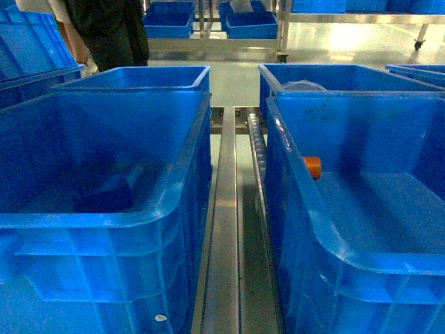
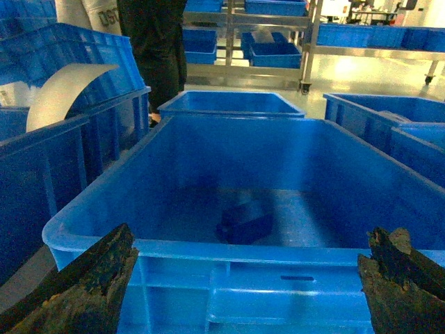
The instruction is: Sort blue parts and orange caps into right shelf containers
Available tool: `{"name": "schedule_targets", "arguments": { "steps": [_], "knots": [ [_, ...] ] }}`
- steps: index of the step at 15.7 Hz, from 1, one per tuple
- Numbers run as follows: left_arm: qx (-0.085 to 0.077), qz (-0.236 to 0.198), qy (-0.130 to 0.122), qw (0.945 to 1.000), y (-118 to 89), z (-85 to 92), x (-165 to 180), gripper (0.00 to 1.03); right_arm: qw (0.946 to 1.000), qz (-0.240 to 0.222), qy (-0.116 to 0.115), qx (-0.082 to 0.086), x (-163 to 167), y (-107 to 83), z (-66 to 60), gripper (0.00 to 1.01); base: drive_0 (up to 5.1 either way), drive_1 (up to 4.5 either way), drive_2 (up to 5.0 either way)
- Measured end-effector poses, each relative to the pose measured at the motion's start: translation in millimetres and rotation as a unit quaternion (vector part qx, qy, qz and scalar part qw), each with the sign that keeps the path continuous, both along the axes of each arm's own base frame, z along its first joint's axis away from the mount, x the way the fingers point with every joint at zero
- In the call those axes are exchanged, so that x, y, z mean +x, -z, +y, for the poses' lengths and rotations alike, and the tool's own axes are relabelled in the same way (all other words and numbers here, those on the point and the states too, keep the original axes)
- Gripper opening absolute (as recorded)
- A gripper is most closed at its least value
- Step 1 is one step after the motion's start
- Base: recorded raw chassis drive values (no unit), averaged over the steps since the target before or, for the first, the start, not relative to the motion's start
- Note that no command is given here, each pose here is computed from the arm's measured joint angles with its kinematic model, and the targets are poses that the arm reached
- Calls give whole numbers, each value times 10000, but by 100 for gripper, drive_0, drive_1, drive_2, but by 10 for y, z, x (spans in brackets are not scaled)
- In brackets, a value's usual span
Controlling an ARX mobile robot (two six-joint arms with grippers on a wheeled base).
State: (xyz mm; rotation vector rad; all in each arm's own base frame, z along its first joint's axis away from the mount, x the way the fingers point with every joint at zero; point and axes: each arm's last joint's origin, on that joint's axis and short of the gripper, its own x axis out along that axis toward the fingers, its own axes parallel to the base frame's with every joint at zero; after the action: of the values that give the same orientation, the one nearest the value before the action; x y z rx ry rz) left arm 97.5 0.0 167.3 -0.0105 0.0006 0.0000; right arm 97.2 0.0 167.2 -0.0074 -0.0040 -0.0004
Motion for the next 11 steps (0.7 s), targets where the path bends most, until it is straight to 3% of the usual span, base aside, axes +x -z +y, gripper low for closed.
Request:
{"name": "schedule_targets", "arguments": {
  "steps": [11],
  "knots": [
    [0, 0, -2, 10000, 0, 0, 0, 98, 10000, 0, 0, 0, 0, 0, 0, 98, 0, 0, 0]
  ]
}}
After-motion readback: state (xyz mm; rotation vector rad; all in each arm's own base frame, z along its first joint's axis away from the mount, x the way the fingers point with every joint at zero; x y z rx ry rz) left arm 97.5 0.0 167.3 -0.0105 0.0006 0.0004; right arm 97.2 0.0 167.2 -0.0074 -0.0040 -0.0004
